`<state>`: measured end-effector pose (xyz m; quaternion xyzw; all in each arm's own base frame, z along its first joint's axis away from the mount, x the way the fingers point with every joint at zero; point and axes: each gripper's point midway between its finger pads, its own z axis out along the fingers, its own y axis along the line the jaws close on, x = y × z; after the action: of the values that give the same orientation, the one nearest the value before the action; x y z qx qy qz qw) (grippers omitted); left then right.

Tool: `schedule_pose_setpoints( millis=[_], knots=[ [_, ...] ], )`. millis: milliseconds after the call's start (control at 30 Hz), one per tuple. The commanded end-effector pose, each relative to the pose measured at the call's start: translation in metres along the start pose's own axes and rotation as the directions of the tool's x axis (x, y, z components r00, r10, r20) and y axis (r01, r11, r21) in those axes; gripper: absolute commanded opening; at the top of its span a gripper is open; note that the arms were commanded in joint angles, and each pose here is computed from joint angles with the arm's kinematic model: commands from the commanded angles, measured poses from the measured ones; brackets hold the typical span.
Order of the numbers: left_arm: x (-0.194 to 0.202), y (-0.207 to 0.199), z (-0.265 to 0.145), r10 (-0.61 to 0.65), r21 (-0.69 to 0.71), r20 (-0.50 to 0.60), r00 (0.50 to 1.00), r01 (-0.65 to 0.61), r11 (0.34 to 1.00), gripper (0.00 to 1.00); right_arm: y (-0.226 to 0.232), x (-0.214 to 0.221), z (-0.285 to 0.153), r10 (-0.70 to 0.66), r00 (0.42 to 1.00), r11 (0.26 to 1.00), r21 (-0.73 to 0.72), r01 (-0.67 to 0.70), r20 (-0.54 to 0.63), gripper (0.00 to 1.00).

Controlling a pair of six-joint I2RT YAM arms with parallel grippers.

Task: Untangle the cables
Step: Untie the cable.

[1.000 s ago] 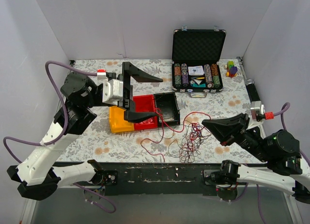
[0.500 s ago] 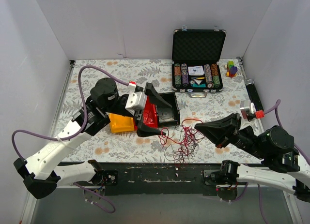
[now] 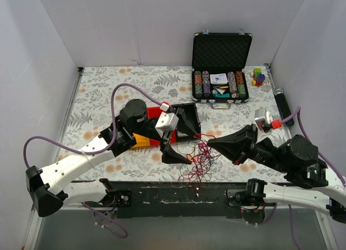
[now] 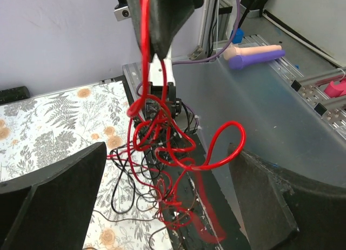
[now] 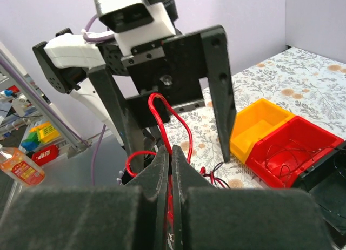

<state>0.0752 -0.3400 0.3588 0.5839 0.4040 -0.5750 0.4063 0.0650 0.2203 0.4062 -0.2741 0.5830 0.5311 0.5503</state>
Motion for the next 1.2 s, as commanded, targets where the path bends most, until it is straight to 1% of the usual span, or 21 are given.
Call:
schedule_pose_setpoints(
  millis=[0, 67, 100, 133, 233, 300, 433, 500, 667, 700, 767, 800, 833, 867, 900, 1033, 1167],
  knots=[
    [-0.022, 0.002, 0.008, 0.058, -0.004, 0.079, 0.995, -0.058, 0.998, 0.9, 0.023, -0.038, 0.003, 0.003, 0.995, 0.996, -0.093, 0.006, 0.097, 0.01],
    [-0.025, -0.001, 0.011, 0.081, 0.02, 0.084, 0.993, -0.083, 0.996, 0.79, 0.024, -0.037, 0.005, -0.002, 0.996, 0.996, -0.093, 0.01, 0.089, 0.01],
    [-0.027, -0.003, 0.011, 0.092, 0.03, 0.087, 0.992, -0.095, 0.995, 0.7, 0.025, -0.036, 0.006, -0.002, 0.996, 0.995, -0.098, 0.01, 0.085, 0.01],
    [-0.03, -0.006, 0.013, 0.098, 0.04, 0.092, 0.991, -0.102, 0.994, 0.55, 0.025, -0.037, 0.005, -0.003, 0.996, 0.995, -0.098, 0.011, 0.089, 0.01],
    [-0.032, -0.01, 0.017, 0.1, 0.06, 0.096, 0.99, -0.106, 0.993, 0.38, 0.024, -0.039, 0.004, -0.004, 0.995, 0.995, -0.095, 0.013, 0.096, 0.01],
    [-0.033, -0.014, 0.019, 0.098, 0.083, 0.097, 0.99, -0.106, 0.991, 0.36, 0.022, -0.04, 0.003, -0.005, 0.995, 0.996, -0.087, 0.014, 0.103, 0.01],
    [-0.027, -0.023, 0.026, 0.076, 0.134, 0.088, 0.993, -0.088, 0.987, 0.36, 0.023, -0.043, 0.001, -0.003, 0.993, 0.996, -0.087, 0.013, 0.116, 0.01],
    [-0.022, -0.023, 0.028, 0.072, 0.136, 0.079, 0.994, -0.082, 0.987, 0.36, 0.023, -0.046, 0.001, -0.005, 0.992, 0.996, -0.086, 0.016, 0.125, 0.01],
    [-0.008, -0.012, 0.034, 0.09, 0.09, 0.062, 0.994, -0.095, 0.991, 0.37, 0.028, -0.053, -0.001, -0.005, 0.989, 0.994, -0.11, 0.021, 0.146, 0.01],
    [-0.008, -0.01, 0.035, 0.095, 0.085, 0.063, 0.993, -0.1, 0.991, 0.35, 0.029, -0.054, 0.0, -0.004, 0.989, 0.993, -0.114, 0.021, 0.148, 0.01],
    [-0.003, -0.01, 0.037, 0.098, 0.082, 0.061, 0.993, -0.102, 0.991, 0.29, 0.029, -0.054, 0.001, -0.003, 0.989, 0.993, -0.116, 0.021, 0.149, 0.01],
    [-0.001, -0.01, 0.038, 0.099, 0.08, 0.058, 0.993, -0.103, 0.991, 0.23, 0.029, -0.054, 0.001, -0.003, 0.989, 0.993, -0.114, 0.02, 0.151, 0.01],
    [0.001, -0.01, 0.039, 0.097, 0.081, 0.055, 0.994, -0.101, 0.992, 0.17, 0.029, -0.055, 0.0, 0.0, 0.987, 0.993, -0.116, 0.019, 0.158, 0.01],
    [0.004, -0.011, 0.04, 0.091, 0.078, 0.05, 0.995, -0.094, 0.992, 0.07, 0.029, -0.057, 0.0, 0.001, 0.986, 0.993, -0.116, 0.019, 0.166, 0.01],
    [0.008, -0.011, 0.041, 0.084, 0.074, 0.044, 0.996, -0.087, 0.993, 0.0, 0.028, -0.058, 0.0, 0.002, 0.985, 0.994, -0.109, 0.017, 0.171, 0.01],
    [0.015, -0.016, 0.038, 0.08, 0.082, 0.022, 0.997, -0.082, 0.993, 0.0, 0.02, -0.069, -0.01, -0.004, 0.979, 0.998, -0.058, 0.017, 0.205, 0.01],
    [0.022, -0.021, 0.031, 0.094, 0.081, -0.009, 0.995, -0.093, 0.992, 0.06, 0.008, -0.096, -0.035, -0.022, 0.955, 1.0, 0.012, 0.019, 0.297, 0.01]
  ],
)
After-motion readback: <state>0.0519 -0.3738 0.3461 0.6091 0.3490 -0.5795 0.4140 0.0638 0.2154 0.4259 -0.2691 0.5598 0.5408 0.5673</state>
